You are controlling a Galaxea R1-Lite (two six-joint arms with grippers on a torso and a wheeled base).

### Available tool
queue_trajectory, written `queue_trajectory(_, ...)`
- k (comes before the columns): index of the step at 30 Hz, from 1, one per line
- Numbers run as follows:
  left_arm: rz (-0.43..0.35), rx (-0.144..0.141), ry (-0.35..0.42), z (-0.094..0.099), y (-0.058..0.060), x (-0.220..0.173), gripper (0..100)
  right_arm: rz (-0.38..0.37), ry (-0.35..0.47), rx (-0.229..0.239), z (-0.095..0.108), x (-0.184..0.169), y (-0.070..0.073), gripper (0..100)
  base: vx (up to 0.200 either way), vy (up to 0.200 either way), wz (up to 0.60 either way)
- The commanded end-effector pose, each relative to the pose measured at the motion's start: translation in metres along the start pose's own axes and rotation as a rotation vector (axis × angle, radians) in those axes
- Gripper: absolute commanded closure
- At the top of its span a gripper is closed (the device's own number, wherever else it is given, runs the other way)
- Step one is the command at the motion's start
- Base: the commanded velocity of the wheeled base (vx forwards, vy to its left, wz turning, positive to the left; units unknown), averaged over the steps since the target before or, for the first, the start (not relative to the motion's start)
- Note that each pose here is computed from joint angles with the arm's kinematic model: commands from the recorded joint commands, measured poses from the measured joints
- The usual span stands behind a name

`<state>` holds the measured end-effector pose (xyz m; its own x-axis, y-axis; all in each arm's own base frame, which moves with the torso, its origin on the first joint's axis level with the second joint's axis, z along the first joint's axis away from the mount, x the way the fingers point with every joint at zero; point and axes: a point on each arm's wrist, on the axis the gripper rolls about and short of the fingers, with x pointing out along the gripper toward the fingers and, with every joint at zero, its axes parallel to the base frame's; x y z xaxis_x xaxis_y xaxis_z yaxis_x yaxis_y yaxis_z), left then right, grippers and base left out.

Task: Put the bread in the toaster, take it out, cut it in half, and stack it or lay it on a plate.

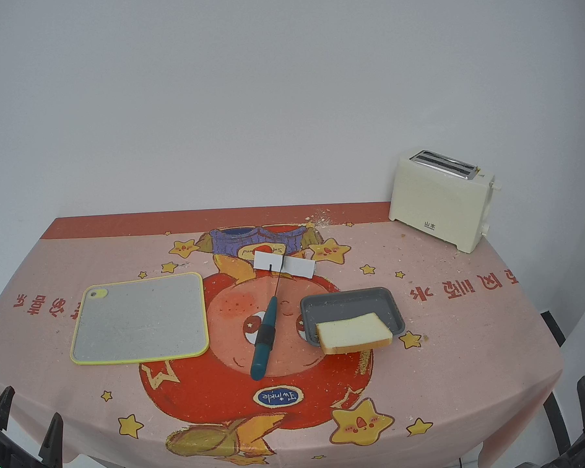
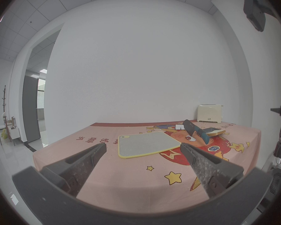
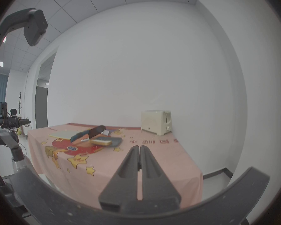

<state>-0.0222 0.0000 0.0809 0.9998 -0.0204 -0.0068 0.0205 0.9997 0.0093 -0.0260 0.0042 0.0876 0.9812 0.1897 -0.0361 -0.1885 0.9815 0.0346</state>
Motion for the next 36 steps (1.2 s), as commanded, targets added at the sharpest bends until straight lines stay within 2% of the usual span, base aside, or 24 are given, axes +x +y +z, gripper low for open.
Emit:
queue_trajectory(1, 0.000, 0.000, 0.019, -0.005, 0.000, 0.001, 0, 0.025, 0.020, 0.010, -0.001, 0.001, 0.000, 0, 0.000, 0.000, 0.00)
queue_trajectory(6, 0.000, 0.000, 0.019, -0.005, 0.000, 0.001, 0, 0.056, 0.069, 0.063, 0.004, 0.006, 0.000, 0, 0.000, 0.000, 0.00)
queue_trajectory(9, 0.006, 0.003, 0.019, -0.005, 0.000, 0.001, 0, 0.097, 0.106, 0.193, 0.023, 0.011, 0.001, 0, 0.000, 0.000, 0.00)
queue_trajectory(13, 0.013, 0.000, 0.019, -0.005, 0.000, 0.001, 0, 0.156, 0.178, 0.420, 0.054, 0.024, 0.001, 0, 0.000, 0.000, 0.00)
queue_trajectory(14, 0.013, -0.002, 0.019, -0.005, 0.000, 0.001, 0, 0.189, 0.235, 0.581, 0.069, 0.033, 0.001, 0, 0.000, 0.000, 0.00)
queue_trajectory(17, 0.011, -0.002, 0.019, -0.005, 0.000, 0.001, 0, 0.232, 0.335, 0.761, 0.080, 0.047, 0.000, 0, 0.000, 0.000, 0.00)
queue_trajectory(20, 0.013, -0.002, 0.019, -0.005, 0.000, 0.001, 0, 0.260, 0.473, 0.908, 0.081, 0.064, 0.000, 0, 0.000, 0.000, 0.00)
queue_trajectory(25, 0.011, -0.003, 0.019, -0.005, 0.000, 0.001, 0, 0.294, 0.687, 1.023, 0.076, 0.088, 0.006, 0, 0.000, 0.000, 0.00)
queue_trajectory(26, 0.010, -0.003, 0.019, -0.005, 0.000, 0.001, 0, 0.297, 0.734, 1.058, 0.075, 0.097, 0.009, 0, 0.000, 0.000, 0.00)
queue_trajectory(27, 0.010, -0.003, 0.019, -0.005, 0.000, 0.001, 0, 0.298, 0.740, 1.062, 0.075, 0.098, 0.010, 0, 0.000, 0.000, 0.00)
queue_trajectory(28, 0.010, -0.003, 0.019, -0.005, 0.000, 0.001, 0, 0.294, 0.794, 1.119, 0.073, 0.116, 0.014, 0, 0.000, 0.000, 0.00)
queue_trajectory(30, 0.011, -0.003, 0.019, -0.005, 0.000, 0.001, 0, 0.278, 0.846, 1.175, 0.070, 0.137, 0.020, 0, 0.000, 0.000, 0.00)
queue_trajectory(33, 0.011, -0.003, 0.019, -0.005, 0.000, 0.001, 0, 0.266, 0.929, 1.217, 0.059, 0.166, 0.031, 0, 0.000, 0.000, 0.00)
queue_trajectory(36, 0.011, -0.003, 0.019, -0.005, 0.000, 0.001, 0, 0.269, 1.001, 1.212, 0.047, 0.184, 0.043, 0, 0.000, 0.000, 0.00)
